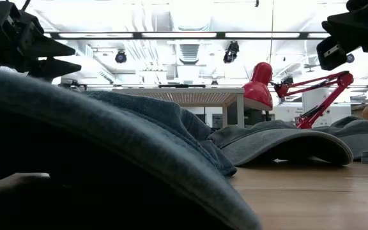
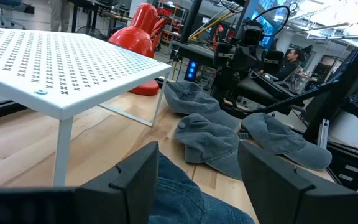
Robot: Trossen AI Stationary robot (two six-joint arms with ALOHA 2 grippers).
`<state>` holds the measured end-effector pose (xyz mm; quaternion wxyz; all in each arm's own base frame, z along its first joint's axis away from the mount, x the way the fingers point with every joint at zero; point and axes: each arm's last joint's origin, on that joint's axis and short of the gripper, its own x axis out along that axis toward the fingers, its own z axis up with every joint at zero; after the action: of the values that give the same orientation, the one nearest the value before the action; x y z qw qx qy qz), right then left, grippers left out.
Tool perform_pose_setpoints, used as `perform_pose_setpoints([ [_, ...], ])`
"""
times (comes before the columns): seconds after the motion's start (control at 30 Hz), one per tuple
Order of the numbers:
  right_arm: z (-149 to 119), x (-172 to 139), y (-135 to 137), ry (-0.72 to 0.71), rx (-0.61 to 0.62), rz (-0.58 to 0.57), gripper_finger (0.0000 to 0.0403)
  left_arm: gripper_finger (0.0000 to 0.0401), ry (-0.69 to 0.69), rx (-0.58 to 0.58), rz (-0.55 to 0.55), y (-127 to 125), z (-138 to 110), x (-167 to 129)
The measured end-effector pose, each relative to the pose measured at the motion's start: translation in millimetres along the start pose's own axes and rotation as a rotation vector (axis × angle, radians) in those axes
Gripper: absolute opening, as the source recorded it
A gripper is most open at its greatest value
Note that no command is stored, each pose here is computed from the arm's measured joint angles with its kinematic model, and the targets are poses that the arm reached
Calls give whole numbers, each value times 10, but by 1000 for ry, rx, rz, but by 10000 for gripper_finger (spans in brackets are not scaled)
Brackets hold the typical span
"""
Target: Pick & Place hat
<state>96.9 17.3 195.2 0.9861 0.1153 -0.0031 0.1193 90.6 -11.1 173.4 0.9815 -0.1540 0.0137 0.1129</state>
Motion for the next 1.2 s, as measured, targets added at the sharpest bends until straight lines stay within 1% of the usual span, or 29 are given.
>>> perform_pose_setpoints([
  [0.23, 4, 0, -2, -5, -5, -8, 38, 223, 0, 0, 0, 0, 0, 0],
  [0.27, 12, 0, -10, -19, -21, -40, 38, 223, 0, 0, 0, 0, -1, 0],
  [0.37, 38, -9, -51, -70, -36, -195, 38, 223, 0, 0, 0, 0, 0, 0],
  [0.4, 46, -11, -61, -86, -22, -232, 38, 223, 0, 0, 0, 0, 0, 0],
  [0.47, 69, -15, -71, -126, 46, -275, 38, 223, 0, 0, 0, 0, 0, 0],
  [0.53, 91, -18, -69, -161, 117, -276, 38, 223, 0, 0, 0, 0, 0, 0],
  [0.6, 94, -18, -69, -170, 159, -273, 38, 223, 0, 0, 0, 0, 0, 0],
  [0.77, 91, -15, -72, -170, 166, -282, 38, 223, 0, 0, 0, 0, 0, 0],
  [0.9, 112, -17, -68, -192, 168, -278, 38, 223, 0, 53, 0, 0, 0, 0],
  [1.07, 122, -12, -66, -203, 169, -275, 38, 223, -1, 64, 5, 1, 0, 0],
  [1.13, 122, -4, -73, -206, 174, -296, 38, 223, -1, 67, 5, 2, 0, 0],
  [1.2, 121, 8, -84, -197, 207, -335, 38, 223, -2, 64, 5, 1, 1, 0],
])
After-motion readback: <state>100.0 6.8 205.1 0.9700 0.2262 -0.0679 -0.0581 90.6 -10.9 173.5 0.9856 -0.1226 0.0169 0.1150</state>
